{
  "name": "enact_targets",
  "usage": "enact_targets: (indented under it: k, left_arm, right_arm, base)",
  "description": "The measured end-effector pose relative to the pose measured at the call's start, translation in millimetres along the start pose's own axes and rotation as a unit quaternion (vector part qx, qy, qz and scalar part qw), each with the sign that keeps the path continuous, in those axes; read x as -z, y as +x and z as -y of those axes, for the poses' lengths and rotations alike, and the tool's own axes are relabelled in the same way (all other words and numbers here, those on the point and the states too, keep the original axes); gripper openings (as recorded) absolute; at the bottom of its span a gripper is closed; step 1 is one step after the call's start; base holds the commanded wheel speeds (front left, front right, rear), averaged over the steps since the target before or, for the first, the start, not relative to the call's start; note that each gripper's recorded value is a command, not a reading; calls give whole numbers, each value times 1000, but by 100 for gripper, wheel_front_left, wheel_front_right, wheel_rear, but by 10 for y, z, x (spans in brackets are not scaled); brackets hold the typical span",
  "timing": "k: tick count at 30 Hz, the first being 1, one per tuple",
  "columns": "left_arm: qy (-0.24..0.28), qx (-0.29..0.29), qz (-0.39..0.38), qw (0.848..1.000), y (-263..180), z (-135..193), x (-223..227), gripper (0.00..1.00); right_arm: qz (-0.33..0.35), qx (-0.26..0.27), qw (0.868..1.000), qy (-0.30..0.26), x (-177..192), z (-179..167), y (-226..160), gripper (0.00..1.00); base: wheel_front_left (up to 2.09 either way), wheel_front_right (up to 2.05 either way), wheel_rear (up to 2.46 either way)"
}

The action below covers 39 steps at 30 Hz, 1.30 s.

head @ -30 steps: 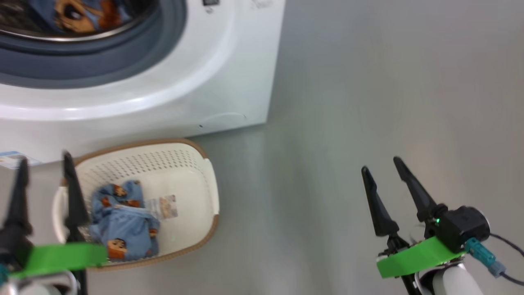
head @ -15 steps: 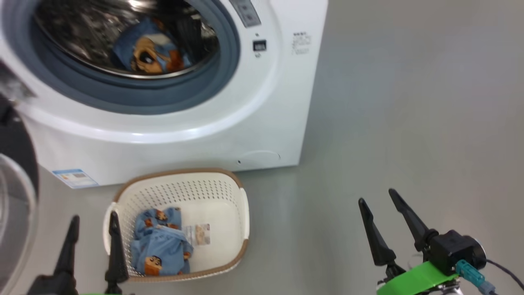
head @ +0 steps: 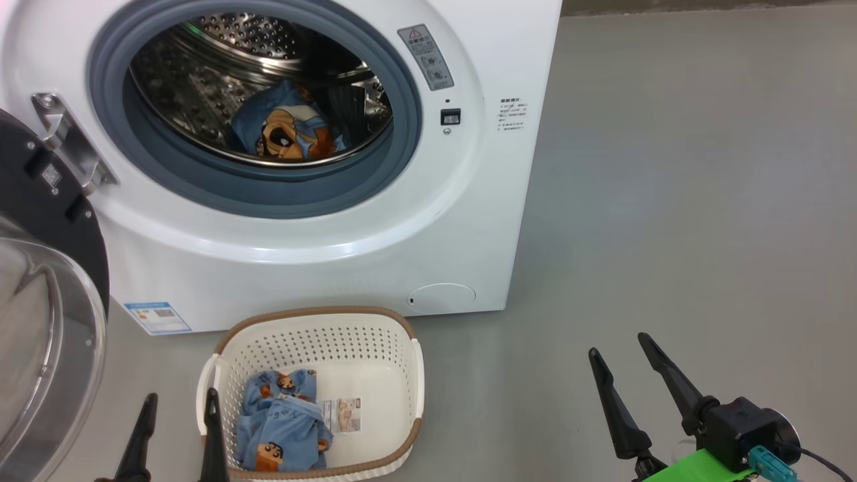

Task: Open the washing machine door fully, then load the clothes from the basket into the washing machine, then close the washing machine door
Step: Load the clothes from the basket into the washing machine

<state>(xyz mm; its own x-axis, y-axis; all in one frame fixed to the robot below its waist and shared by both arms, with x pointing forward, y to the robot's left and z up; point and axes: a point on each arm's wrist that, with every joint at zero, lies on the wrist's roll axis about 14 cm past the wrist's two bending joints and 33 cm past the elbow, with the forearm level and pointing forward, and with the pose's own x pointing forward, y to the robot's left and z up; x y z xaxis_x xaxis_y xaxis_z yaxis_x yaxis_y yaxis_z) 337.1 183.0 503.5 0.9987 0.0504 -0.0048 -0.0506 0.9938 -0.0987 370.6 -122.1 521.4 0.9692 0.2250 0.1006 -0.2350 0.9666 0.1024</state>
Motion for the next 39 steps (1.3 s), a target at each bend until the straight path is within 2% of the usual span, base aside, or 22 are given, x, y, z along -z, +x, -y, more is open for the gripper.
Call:
enact_targets:
  k: [27, 39]
  left_arm:
    - [1, -1, 1, 1000, -79, 0, -17, 100]
    - [-1, 1, -38, 999, 3, 1, 226, 100]
  right_arm:
    - [4, -1, 1000, -2, -65, -20, -52, 100]
    - [-7, -3, 1000, 2, 20, -18, 9, 100]
  base:
    - [0, 0, 0]
    - [0, 0, 0]
